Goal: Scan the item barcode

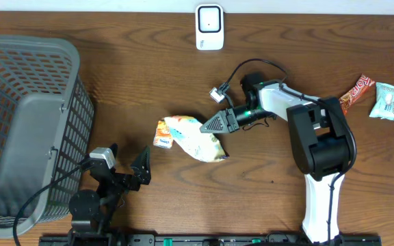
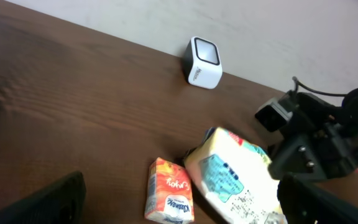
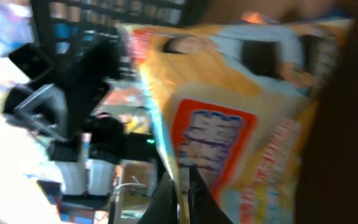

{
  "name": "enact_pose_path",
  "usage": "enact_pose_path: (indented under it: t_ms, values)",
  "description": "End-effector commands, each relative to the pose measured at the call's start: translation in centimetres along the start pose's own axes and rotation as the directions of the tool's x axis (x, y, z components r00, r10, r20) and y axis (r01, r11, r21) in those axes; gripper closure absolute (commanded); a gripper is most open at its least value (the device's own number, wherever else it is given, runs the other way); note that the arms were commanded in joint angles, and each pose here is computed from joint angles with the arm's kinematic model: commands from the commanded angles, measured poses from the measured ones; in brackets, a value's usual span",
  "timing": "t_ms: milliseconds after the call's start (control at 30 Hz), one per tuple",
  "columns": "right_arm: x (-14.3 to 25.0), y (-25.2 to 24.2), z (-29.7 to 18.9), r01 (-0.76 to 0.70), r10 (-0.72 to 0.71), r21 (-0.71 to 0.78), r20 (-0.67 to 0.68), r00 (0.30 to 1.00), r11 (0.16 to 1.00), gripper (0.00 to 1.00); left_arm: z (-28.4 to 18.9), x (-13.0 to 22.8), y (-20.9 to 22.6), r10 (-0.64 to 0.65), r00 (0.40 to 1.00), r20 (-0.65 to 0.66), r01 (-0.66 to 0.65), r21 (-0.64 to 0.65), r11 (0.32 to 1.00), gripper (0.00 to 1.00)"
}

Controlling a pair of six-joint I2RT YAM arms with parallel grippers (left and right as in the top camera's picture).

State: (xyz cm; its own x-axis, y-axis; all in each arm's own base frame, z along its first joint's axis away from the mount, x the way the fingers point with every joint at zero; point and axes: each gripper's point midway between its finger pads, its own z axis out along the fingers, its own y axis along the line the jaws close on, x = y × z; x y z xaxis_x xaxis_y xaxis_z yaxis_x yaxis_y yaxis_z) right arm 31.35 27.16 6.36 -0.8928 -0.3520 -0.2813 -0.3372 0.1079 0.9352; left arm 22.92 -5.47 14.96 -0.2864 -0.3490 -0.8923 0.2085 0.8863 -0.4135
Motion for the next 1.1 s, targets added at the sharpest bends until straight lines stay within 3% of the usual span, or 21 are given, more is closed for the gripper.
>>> enact_pose_path:
  t_ms: [0,133,267,333,400,467,500,533,700,867,1067]
  values:
    - [0.0,-4.5,-2.1,-0.186,0.189,0.264,0.016,0.982,0.946,0.99,0.2,0.7,0.4,-0.010,1.000,-0.018,0.010,-0.011,1.000,0.02]
    - [-2.0,-6.3,-5.1,-0.195,0.188,0.453,0.061,0.980,0.870,0.93,0.2,0.7,0.4,-0.010,1.000,-0.018,0.010,-0.011,1.000,0.02]
    - [-4.4,-6.4,-9.9,-0.210,0.190,0.696,0.108,0.976,0.687,0.89,0.2,0.7,0.4,-0.010,1.000,-0.018,0.010,-0.011,1.000,0.02]
    - [-5.7,-5.1,-11.8,-0.193,0.161,0.772,0.119,0.980,0.606,0.83,0.2,0.7,0.4,-0.010,1.000,-0.018,0.010,-0.011,1.000,0.02]
    - [-6.7,-3.0,-12.3,-0.161,0.126,0.784,0.106,0.986,0.600,0.74,0.2,0.7,0.4,-0.010,1.000,-0.017,0.010,-0.011,1.000,0.02]
    - [-7.3,-0.9,-12.1,-0.118,0.088,0.784,0.081,0.993,0.610,0.53,0.2,0.7,0.4,-0.010,1.000,-0.018,0.010,-0.011,1.000,0.02]
    - [-7.5,0.1,-11.7,-0.100,0.070,0.776,0.072,0.995,0.623,0.33,0.2,0.7,0.4,-0.010,1.000,-0.018,0.010,-0.011,1.000,0.02]
    - [-7.4,0.8,-11.2,-0.085,0.063,0.761,0.058,0.996,0.643,0.20,0.2,0.7,0.4,-0.010,1.000,-0.018,0.010,-0.011,1.000,0.02]
    - [-4.1,1.7,-7.4,0.048,0.063,0.693,-0.134,0.989,0.719,0.01,0.2,0.7,0.4,-0.010,1.000,-0.018,0.010,-0.011,1.000,0.02]
    - [-1.2,-0.5,-3.8,0.162,0.029,0.663,-0.267,0.963,0.731,0.01,0.2,0.7,0.4,-0.010,1.000,-0.018,0.010,-0.011,1.000,0.02]
    - [0.9,-3.0,-2.0,0.131,0.047,0.640,-0.253,0.966,0.757,0.01,0.2,0.7,0.4,-0.010,1.000,-0.018,0.010,-0.011,1.000,0.02]
